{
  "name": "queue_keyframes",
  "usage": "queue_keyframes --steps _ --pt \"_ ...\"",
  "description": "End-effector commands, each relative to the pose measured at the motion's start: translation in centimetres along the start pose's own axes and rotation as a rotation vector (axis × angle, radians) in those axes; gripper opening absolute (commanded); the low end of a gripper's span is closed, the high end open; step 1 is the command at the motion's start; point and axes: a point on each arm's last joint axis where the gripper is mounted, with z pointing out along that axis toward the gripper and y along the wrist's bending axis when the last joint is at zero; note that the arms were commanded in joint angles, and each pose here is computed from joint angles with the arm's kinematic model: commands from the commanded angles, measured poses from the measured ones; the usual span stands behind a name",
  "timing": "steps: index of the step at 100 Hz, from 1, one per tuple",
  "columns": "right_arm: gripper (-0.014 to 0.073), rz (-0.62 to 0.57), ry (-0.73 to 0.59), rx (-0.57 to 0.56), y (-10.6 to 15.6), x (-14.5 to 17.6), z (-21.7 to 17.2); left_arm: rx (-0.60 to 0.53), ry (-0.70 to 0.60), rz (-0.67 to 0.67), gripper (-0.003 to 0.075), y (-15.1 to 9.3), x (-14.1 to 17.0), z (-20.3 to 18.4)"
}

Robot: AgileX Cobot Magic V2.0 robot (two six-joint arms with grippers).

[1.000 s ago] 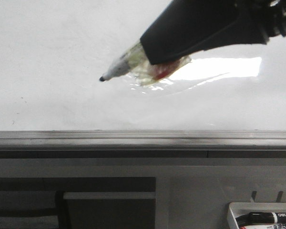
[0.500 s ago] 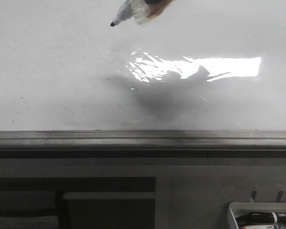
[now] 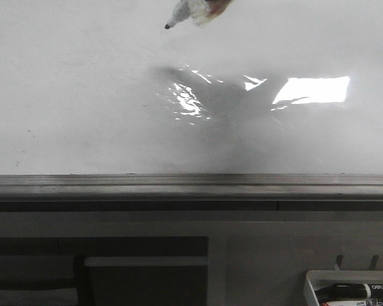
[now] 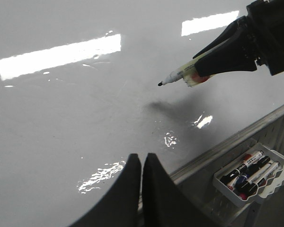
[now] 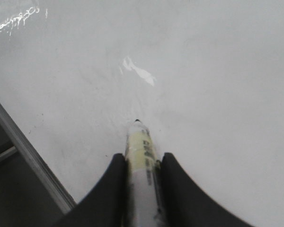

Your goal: Write number 5 on whiteboard

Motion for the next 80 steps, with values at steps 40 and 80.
queue_keyframes --steps 40,80 --pt "-0.0035 -0.014 -0.271 0.064 -0.6 -3.3 -7.4 -0.024 -0.086 -0.030 -0.0020 0.2 -1.3 -0.1" --pt "-0.0040 -0.013 -0.211 0.057 -0.5 -1.9 -4.5 -0.024 -0.081 -0.031 -0.0020 0.2 -1.1 0.0"
